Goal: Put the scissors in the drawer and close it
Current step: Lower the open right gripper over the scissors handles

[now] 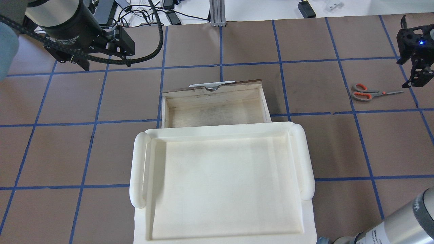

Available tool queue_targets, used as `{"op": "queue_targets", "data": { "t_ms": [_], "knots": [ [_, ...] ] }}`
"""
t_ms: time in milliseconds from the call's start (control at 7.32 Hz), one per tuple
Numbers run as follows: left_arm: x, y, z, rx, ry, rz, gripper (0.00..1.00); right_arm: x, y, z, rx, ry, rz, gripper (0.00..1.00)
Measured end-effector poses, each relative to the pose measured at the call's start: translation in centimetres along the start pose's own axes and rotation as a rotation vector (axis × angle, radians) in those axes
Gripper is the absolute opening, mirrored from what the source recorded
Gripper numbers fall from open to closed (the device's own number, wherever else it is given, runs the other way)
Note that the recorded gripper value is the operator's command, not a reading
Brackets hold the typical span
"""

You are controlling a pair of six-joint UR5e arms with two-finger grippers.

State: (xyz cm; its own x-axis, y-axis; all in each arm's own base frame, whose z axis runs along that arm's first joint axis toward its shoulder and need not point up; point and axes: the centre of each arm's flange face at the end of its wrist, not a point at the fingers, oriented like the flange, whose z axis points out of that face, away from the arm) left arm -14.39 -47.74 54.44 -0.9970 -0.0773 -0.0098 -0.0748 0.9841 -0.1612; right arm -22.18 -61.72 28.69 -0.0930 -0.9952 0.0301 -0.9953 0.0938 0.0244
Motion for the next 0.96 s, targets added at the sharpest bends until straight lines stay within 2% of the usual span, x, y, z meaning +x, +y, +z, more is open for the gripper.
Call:
{"op": "queue_targets", "data": {
  "t_ms": [137, 410, 547, 957],
  "knots": [
    [0.0, 0.0, 0.0, 0.0, 0.0, 0.0, 1.0, 0.6, 0.4, 2.3, 0.012, -0.003, -0.051, 1.0],
    [0.0, 0.0, 0.0, 0.0, 0.0, 0.0, 1.0, 1.5, 0.3, 6.3, 0.068, -0.002, -0.103, 0.98],
    [0.0, 0.0, 0.0, 0.0, 0.0, 0.0, 1.0, 1.9, 0.4, 7.6, 0.079, 0.007, -0.121, 0.98],
    [0.0, 0.0, 0.0, 0.0, 0.0, 0.0, 1.0, 2.0, 0.3, 9.1, 0.083, 0.014, -0.136, 0.96]
  ]
}}
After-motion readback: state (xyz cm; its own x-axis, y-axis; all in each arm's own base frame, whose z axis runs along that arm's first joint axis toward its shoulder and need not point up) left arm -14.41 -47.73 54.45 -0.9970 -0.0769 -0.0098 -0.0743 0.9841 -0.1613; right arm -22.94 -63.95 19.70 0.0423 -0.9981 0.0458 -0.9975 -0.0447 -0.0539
